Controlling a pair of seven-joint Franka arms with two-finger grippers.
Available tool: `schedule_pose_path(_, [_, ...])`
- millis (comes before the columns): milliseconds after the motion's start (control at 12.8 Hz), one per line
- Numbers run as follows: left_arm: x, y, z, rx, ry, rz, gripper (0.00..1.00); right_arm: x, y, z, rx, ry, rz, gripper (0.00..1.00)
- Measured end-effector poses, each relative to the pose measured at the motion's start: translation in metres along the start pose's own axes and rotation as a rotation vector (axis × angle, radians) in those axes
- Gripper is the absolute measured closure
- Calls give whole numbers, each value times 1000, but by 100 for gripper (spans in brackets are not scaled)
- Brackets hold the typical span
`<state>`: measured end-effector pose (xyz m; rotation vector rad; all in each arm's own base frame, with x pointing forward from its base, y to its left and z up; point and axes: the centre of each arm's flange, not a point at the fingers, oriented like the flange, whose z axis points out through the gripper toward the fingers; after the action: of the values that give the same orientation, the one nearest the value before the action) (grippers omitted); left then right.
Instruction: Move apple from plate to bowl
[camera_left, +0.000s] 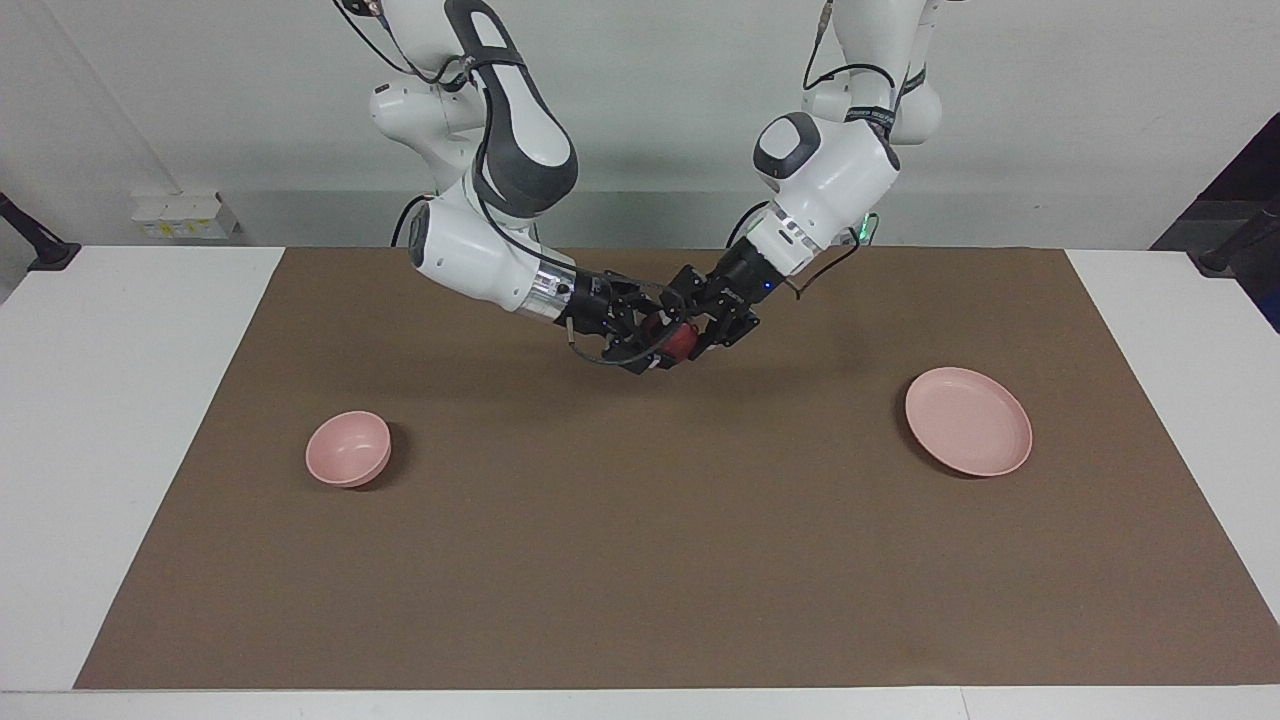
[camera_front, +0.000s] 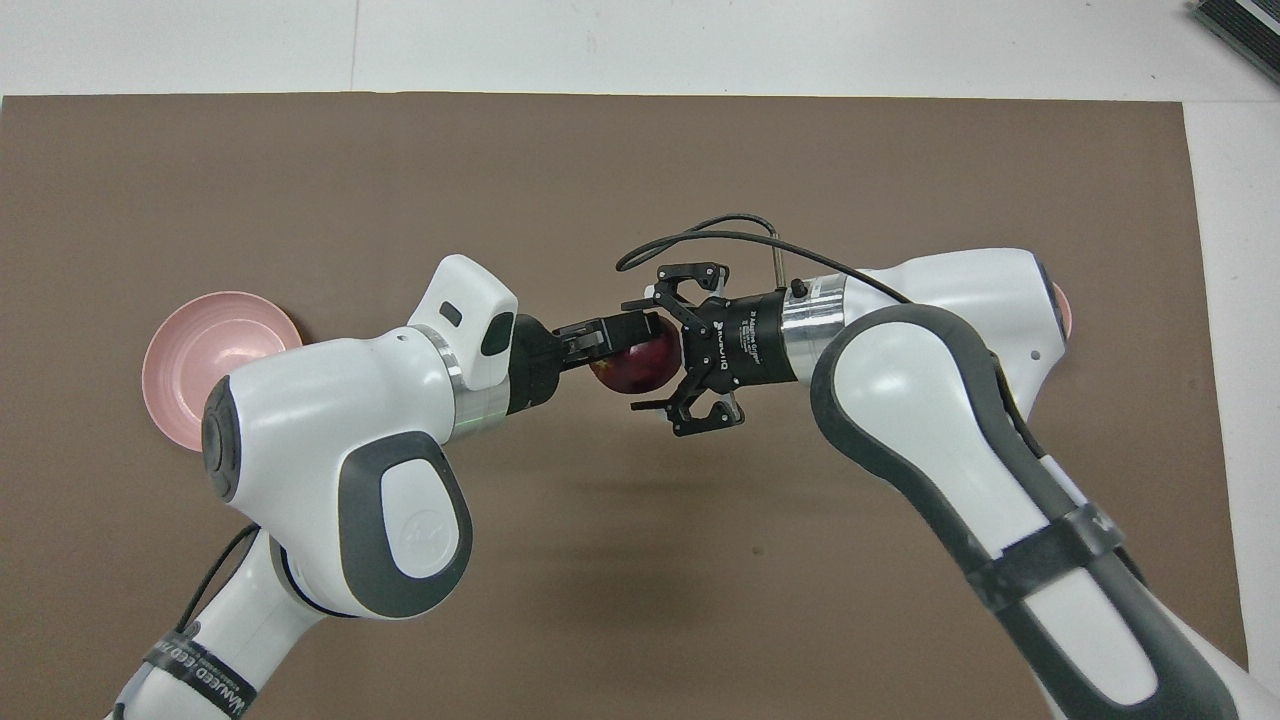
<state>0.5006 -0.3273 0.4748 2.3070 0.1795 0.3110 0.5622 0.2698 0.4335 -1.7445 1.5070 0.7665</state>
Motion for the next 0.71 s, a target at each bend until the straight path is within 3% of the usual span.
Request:
schedule_pose_path(78, [1, 1, 0, -3, 2, -3, 28, -2, 0, 1, 5, 3, -3, 0])
schedule_pose_path(235, [2, 1, 0, -3, 2, -2, 28, -1, -2, 0, 11, 3, -4, 19])
schedule_pose_path(705, [2, 1, 0, -3, 1, -4, 29, -1, -3, 0, 9, 2, -4, 19])
